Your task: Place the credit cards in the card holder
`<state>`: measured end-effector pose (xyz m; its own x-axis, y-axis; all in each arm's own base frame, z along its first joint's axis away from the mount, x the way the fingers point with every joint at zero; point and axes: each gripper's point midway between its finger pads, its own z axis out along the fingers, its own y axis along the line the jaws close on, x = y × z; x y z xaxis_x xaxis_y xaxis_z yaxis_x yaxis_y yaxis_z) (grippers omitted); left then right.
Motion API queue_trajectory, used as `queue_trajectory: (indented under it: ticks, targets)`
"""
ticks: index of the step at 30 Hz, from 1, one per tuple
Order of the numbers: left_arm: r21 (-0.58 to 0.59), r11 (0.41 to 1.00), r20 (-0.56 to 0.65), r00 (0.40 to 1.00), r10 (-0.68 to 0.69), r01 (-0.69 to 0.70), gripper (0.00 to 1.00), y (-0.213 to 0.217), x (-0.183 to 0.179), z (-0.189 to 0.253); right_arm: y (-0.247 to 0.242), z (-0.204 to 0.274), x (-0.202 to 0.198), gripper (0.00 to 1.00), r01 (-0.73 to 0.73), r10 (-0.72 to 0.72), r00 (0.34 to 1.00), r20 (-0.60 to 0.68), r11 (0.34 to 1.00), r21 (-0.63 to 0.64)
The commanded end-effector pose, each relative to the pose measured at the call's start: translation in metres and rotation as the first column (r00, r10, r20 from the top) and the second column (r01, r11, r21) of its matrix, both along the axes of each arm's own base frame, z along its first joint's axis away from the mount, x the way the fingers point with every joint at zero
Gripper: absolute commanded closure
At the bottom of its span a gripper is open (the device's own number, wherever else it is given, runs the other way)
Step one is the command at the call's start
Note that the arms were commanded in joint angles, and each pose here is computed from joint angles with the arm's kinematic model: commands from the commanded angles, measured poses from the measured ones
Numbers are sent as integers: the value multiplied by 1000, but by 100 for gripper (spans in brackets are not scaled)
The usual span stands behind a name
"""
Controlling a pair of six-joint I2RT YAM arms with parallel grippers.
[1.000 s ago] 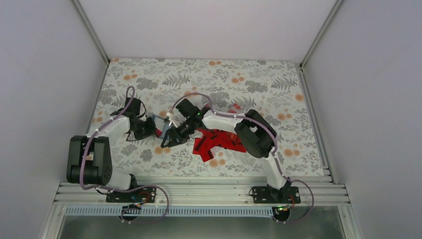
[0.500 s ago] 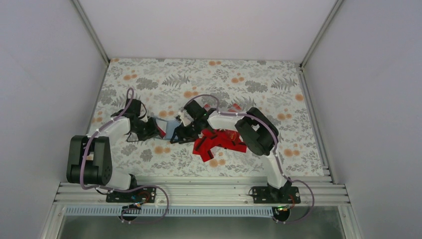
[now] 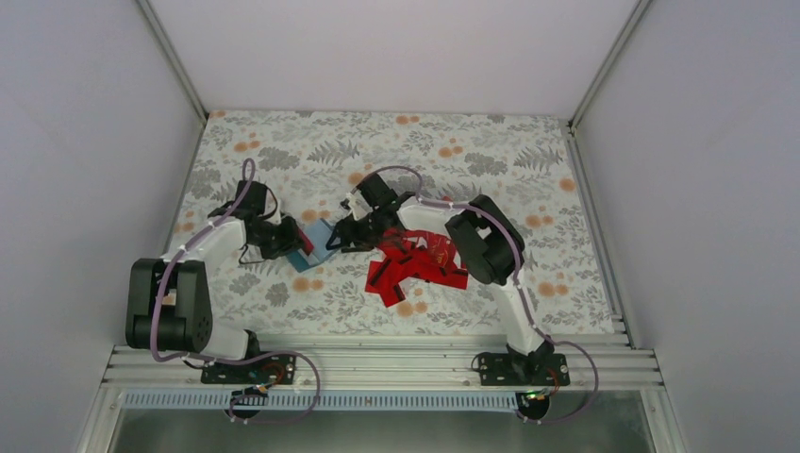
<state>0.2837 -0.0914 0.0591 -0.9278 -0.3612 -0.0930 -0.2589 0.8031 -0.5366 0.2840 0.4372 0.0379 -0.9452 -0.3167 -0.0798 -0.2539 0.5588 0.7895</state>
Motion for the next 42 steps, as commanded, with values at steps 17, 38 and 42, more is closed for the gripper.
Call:
queue_trajectory:
  ticks: [17, 38, 42]
  targets:
    - [-114, 993, 60, 998, 9, -2, 98, -6, -18, 4, -7, -31, 1, 44, 13, -18, 998, -64, 997, -77]
    - [-264, 963, -76, 996, 38, -57, 98, -9, -41, -29, -26, -12, 22, 44, 22, -25, 998, -52, 997, -69]
    - [-296, 954, -52, 998, 42, -56, 98, -13, -34, -29, -35, -9, 26, 44, 31, -34, 998, -47, 997, -70]
